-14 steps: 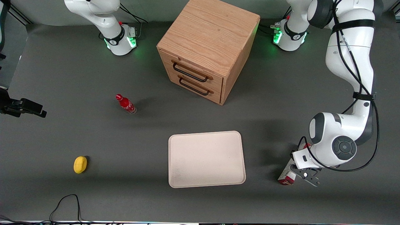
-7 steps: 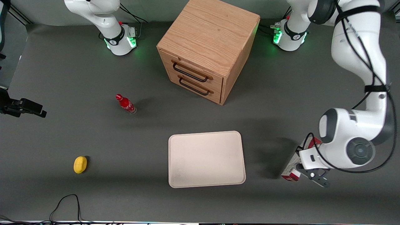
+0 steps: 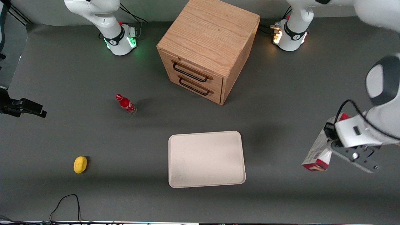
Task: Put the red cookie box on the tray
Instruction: 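Lift the gripped cookie box up off the table, then carry the box with the left gripper over the cream tray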
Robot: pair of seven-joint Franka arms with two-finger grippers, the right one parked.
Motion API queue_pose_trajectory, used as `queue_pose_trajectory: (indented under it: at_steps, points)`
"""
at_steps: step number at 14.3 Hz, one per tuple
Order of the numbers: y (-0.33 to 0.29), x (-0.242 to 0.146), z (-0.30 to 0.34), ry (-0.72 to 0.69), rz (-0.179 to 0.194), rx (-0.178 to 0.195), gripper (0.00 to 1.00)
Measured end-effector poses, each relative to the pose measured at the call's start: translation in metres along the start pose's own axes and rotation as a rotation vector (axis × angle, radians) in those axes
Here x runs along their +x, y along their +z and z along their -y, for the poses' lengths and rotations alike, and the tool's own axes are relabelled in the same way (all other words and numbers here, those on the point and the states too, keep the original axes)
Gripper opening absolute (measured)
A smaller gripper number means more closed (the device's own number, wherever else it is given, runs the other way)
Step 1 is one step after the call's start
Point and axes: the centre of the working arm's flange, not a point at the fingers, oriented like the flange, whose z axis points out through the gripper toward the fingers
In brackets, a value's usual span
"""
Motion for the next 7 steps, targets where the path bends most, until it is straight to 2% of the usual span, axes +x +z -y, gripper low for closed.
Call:
queue_pose_trajectory:
  at_steps: [3,5,7]
  points:
    - [-0.037,-0.019,-0.01,-0.019,-0.012,0.006,0.02]
    - [-0.036,-0.013,-0.024,-0.149,-0.01,-0.005,0.02]
    - [-0.033,0.005,-0.065,-0.267,-0.006,-0.013,0.02]
